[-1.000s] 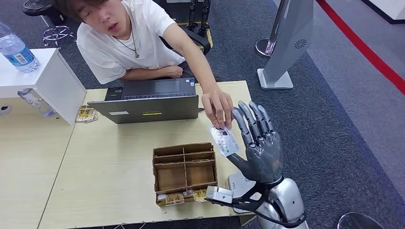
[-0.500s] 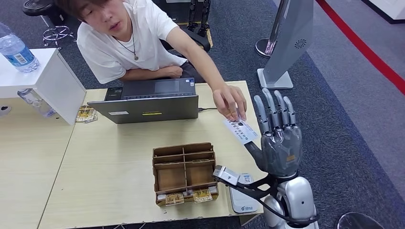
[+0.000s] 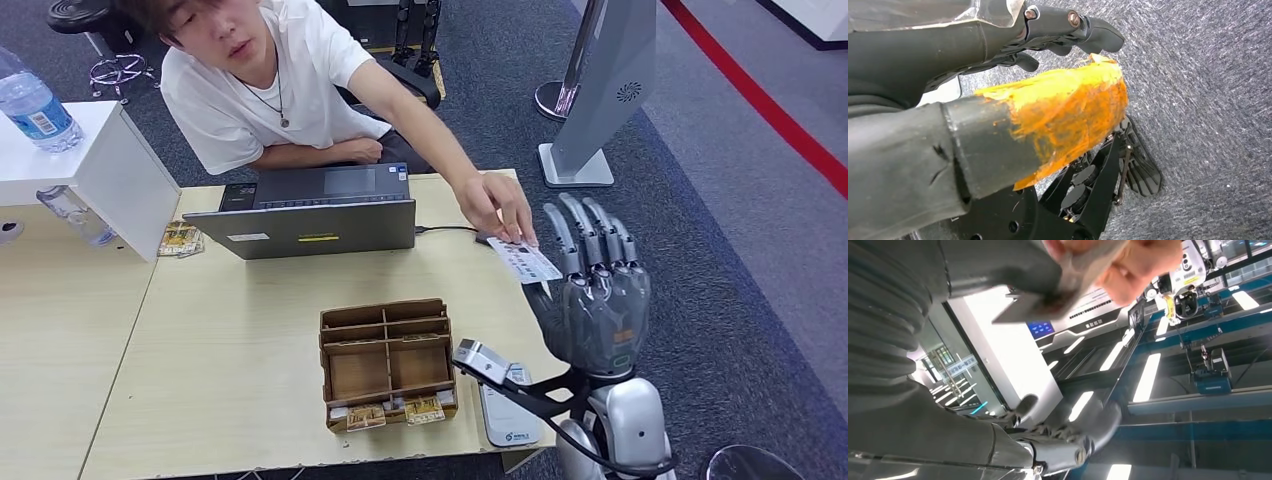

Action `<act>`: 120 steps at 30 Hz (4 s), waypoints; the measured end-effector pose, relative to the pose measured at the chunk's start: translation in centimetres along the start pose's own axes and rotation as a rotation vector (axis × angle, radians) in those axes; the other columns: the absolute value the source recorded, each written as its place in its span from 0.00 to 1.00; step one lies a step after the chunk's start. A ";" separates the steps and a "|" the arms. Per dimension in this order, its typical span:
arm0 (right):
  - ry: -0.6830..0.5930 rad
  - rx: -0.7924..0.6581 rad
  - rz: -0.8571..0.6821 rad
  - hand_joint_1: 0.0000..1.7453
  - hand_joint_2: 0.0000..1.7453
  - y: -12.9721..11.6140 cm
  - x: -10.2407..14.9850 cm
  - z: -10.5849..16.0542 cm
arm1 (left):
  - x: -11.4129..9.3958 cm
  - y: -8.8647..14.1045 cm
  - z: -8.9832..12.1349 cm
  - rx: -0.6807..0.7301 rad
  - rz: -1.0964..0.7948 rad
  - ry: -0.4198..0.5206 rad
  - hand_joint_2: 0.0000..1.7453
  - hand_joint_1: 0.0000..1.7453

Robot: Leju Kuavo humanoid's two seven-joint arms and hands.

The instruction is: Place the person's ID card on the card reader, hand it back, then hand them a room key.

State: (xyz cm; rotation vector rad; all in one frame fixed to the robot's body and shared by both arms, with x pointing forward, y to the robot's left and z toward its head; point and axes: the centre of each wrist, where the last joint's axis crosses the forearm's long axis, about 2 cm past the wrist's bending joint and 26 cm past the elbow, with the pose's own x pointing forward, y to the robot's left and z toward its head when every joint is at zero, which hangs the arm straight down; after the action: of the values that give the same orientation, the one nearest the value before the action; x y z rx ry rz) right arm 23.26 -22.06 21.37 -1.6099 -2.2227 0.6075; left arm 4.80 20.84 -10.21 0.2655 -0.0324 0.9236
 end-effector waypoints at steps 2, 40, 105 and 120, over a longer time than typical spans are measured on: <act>0.000 0.002 -0.005 1.00 1.00 0.0 0.0 0.1 | 0.0 0.0 0.0 0.000 0.002 0.001 0.00 0.00; 0.320 0.199 -0.545 1.00 1.00 3.3 2.2 6.3 | -1.2 -0.7 0.6 0.013 0.130 0.031 0.00 0.00; 0.725 0.642 -0.999 1.00 1.00 3.9 -5.2 18.4 | -2.1 -1.0 0.9 0.043 0.353 0.089 0.00 0.00; 0.705 0.701 -0.799 1.00 1.00 4.3 -5.6 19.1 | -2.1 -0.9 0.9 0.052 0.379 0.099 0.00 0.00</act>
State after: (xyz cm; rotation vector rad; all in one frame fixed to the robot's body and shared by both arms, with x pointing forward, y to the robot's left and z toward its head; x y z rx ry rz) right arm 19.00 -29.05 2.76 -0.4067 -1.6182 0.4068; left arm 4.34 18.45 -9.85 0.2667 0.0342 1.3148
